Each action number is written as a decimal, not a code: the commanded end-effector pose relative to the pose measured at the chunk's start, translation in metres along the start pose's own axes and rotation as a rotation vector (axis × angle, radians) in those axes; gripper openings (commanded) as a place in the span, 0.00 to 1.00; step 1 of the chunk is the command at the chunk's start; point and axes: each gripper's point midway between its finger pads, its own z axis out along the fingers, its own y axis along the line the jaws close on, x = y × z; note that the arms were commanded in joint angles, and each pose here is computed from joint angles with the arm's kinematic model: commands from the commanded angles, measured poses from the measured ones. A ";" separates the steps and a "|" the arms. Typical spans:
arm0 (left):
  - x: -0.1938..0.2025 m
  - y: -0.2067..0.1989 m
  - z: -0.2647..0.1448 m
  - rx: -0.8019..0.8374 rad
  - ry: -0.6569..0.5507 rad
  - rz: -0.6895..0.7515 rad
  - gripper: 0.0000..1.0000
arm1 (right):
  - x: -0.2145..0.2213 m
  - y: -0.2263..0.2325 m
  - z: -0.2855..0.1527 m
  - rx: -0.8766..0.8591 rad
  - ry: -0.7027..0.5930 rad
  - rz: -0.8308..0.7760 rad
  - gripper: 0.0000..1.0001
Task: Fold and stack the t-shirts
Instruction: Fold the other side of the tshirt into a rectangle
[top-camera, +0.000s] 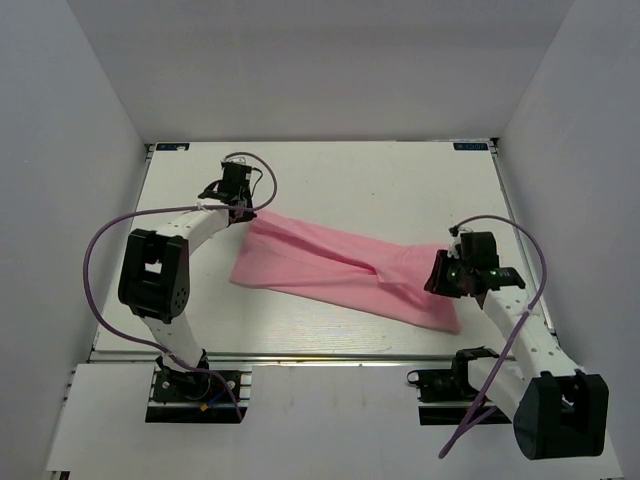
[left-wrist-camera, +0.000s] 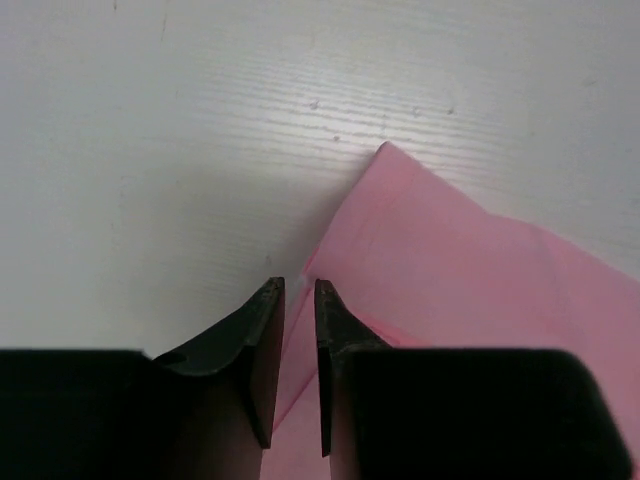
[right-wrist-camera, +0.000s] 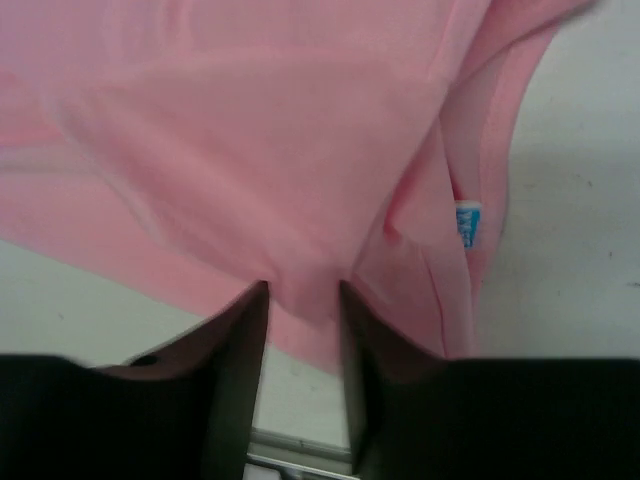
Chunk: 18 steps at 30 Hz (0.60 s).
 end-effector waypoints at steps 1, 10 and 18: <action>0.007 0.021 -0.016 -0.079 0.015 -0.021 0.32 | 0.015 0.000 -0.010 0.014 0.023 0.070 0.45; -0.026 0.036 -0.056 -0.163 -0.037 -0.121 0.99 | -0.029 0.031 -0.040 -0.105 -0.086 -0.009 0.90; -0.040 -0.052 -0.038 0.268 -0.027 0.043 0.99 | -0.064 0.064 -0.029 -0.267 -0.133 -0.025 0.90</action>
